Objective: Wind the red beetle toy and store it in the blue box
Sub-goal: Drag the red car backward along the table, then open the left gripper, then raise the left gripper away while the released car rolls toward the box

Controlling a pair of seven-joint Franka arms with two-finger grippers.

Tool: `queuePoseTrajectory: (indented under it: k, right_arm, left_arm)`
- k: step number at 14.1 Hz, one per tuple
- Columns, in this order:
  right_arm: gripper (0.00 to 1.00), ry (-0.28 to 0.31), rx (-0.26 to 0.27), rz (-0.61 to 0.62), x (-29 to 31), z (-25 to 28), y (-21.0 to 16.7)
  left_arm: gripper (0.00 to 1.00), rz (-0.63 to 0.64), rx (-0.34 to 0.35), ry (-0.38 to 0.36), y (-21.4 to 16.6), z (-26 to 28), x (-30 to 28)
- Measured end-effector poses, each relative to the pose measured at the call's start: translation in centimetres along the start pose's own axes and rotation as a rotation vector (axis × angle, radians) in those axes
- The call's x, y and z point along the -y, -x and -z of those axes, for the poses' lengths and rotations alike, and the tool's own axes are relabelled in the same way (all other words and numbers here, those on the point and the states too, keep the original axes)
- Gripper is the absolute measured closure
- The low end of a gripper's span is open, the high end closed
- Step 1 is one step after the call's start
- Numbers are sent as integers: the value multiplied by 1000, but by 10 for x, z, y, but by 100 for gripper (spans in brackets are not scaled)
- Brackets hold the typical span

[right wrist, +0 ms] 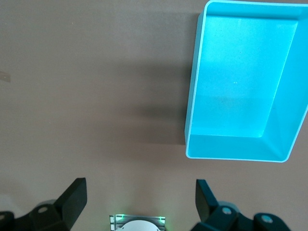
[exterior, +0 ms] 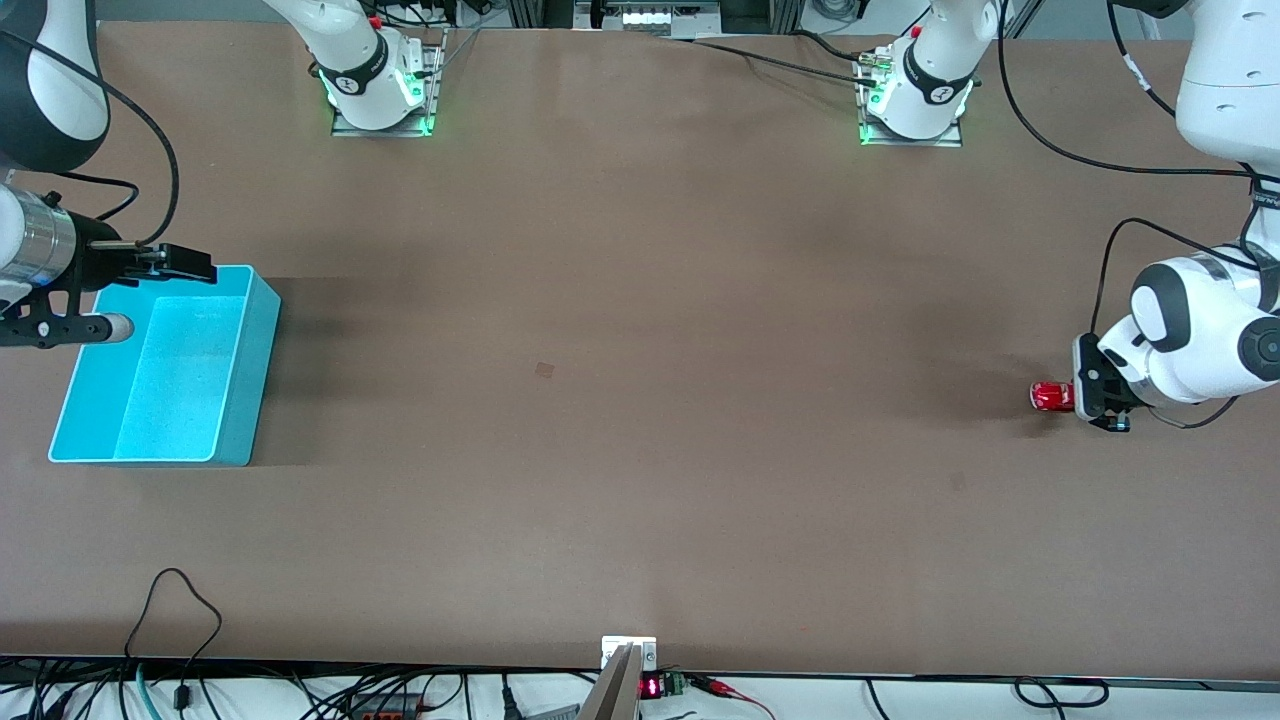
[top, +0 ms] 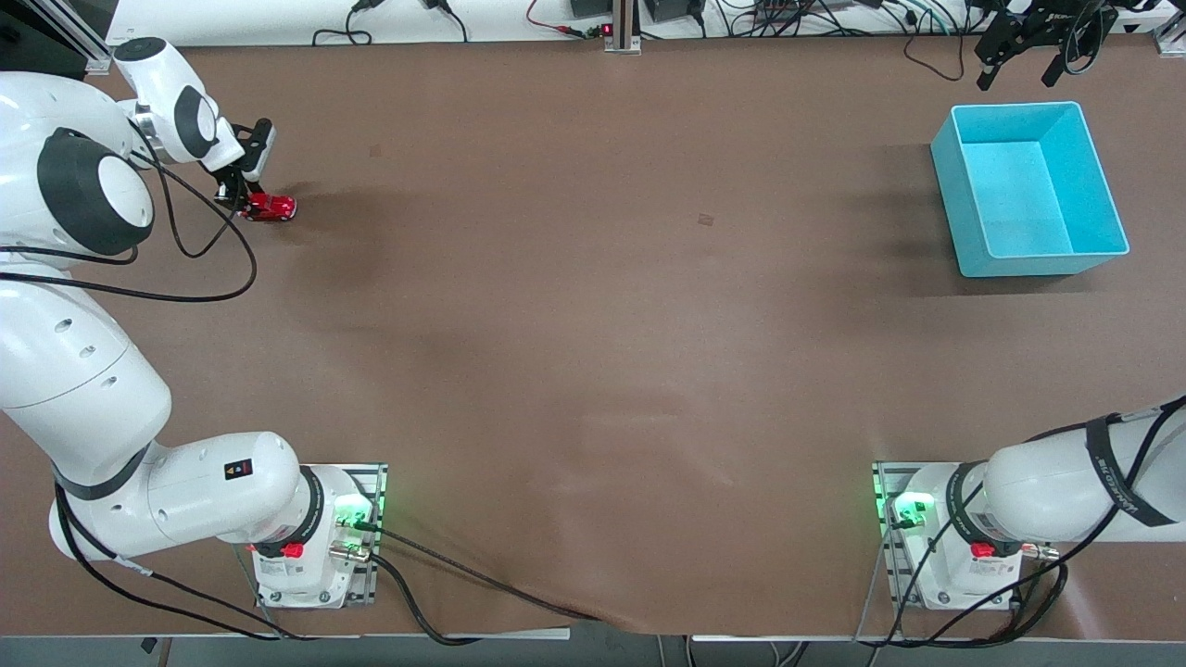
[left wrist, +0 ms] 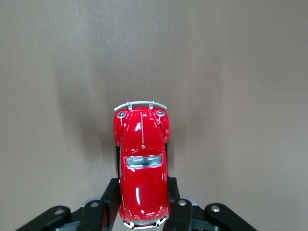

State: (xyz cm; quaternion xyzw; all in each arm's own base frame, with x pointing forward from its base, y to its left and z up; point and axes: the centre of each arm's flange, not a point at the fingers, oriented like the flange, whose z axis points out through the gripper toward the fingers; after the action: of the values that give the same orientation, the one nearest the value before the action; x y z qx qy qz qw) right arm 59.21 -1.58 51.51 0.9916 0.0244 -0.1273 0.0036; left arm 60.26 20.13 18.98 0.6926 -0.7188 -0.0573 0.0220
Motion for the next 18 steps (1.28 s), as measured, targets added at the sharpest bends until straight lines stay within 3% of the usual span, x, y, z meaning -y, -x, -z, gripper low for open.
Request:
queuePoseTrajectory:
  k: [5, 8, 11, 12, 18]
  right_arm:
    - [0, 0, 0, 0, 0, 0, 0]
    - [0, 0, 0, 0, 0, 0, 0]
    - [0, 0, 1, 0, 0, 0, 0]
    - [0, 0, 1, 0, 0, 0, 0]
    - [0, 0, 1, 0, 0, 0, 0]
  left_arm:
    - [56, -1, -1, -2, 10, 0, 0]
    - [33, 20, -14, 11, 20, -16, -4]
    - [4, 31, -24, 37, 27, -10, -1]
    - [0, 36, -31, 56, 28, -2, 2]
    - [0, 134, -44, 110, 29, 43, 10]
